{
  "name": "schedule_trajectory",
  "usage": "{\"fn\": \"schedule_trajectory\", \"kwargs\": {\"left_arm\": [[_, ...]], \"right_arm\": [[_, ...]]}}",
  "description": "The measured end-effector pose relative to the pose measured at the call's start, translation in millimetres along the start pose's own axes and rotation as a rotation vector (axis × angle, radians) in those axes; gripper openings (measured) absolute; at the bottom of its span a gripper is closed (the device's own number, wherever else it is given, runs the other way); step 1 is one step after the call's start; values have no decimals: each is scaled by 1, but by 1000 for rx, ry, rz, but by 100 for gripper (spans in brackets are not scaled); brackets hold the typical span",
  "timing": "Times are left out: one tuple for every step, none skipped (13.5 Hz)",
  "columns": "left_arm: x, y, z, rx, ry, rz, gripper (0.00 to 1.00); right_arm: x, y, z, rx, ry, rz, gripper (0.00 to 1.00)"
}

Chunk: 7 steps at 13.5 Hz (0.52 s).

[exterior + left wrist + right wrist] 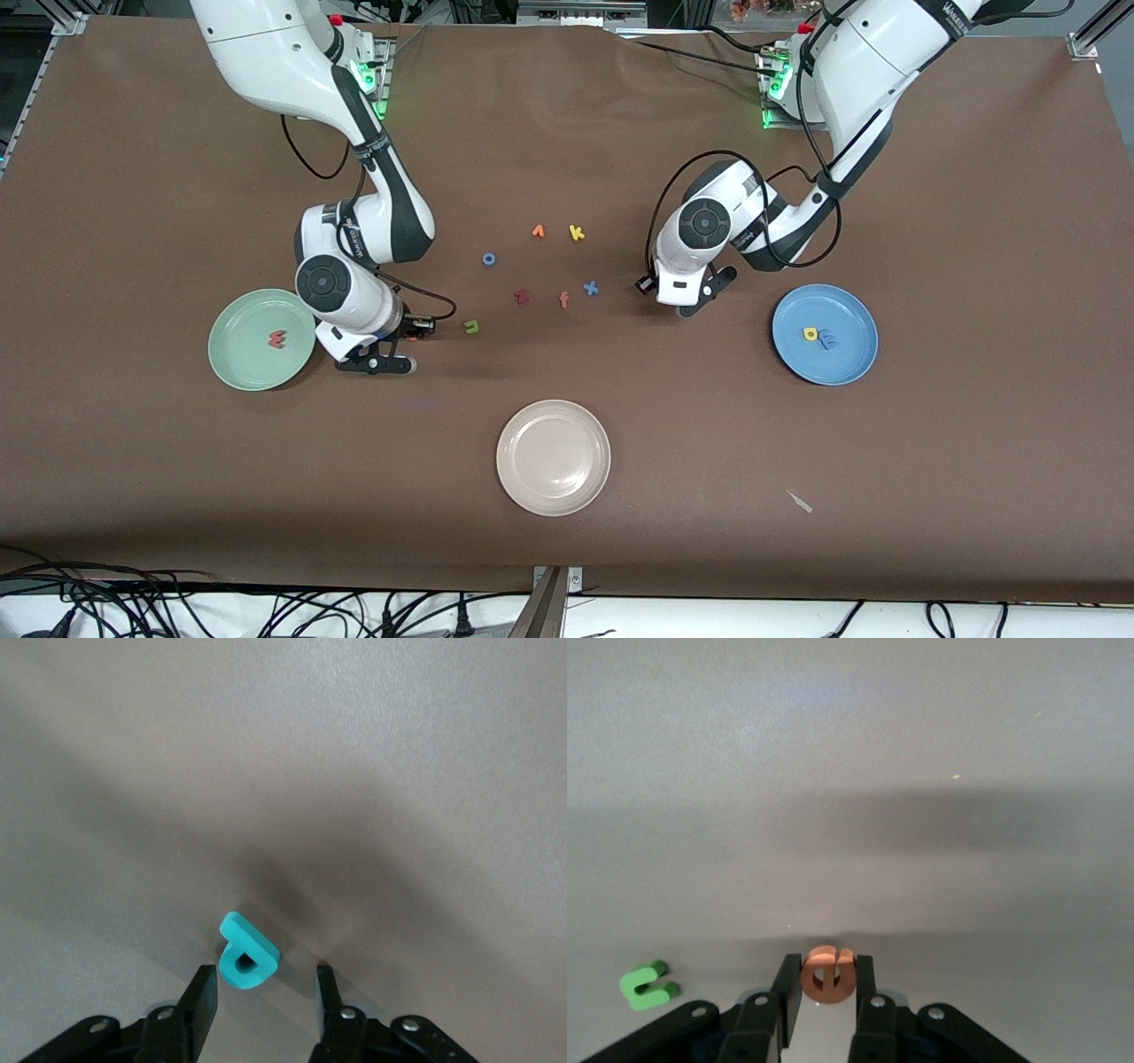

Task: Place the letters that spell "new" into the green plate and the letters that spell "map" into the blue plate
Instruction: 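Grasp the teal p with the left gripper while the right gripper drops the e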

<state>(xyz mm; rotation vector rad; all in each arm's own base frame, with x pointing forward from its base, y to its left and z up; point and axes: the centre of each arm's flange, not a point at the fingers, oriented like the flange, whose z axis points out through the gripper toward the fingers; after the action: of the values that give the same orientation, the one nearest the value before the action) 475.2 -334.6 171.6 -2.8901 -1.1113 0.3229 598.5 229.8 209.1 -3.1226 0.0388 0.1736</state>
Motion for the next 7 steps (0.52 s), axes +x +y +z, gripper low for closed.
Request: {"fn": "schedule_trajectory", "kwargs": {"left_arm": [[2, -1, 0, 0, 5, 2, 56], [3, -1, 0, 1, 11, 6, 56], [4, -1, 0, 1, 15, 9, 56], [5, -1, 0, 1, 19, 12, 56], [5, -1, 0, 2, 22, 16, 56], [5, -1, -1, 1, 30, 24, 51], [5, -1, -2, 1, 36, 30, 40]], "right_arm": [[3, 7, -5, -7, -14, -15, 29], [7, 19, -11, -16, -34, -42, 29], [10, 36, -17, -27, -59, -76, 29], [12, 57, -25, -36, -87, -107, 29], [14, 78, -33, -42, -108, -137, 29], [17, 99, -40, -47, -117, -166, 29], [20, 119, -45, -51, -122, -195, 29]]}}
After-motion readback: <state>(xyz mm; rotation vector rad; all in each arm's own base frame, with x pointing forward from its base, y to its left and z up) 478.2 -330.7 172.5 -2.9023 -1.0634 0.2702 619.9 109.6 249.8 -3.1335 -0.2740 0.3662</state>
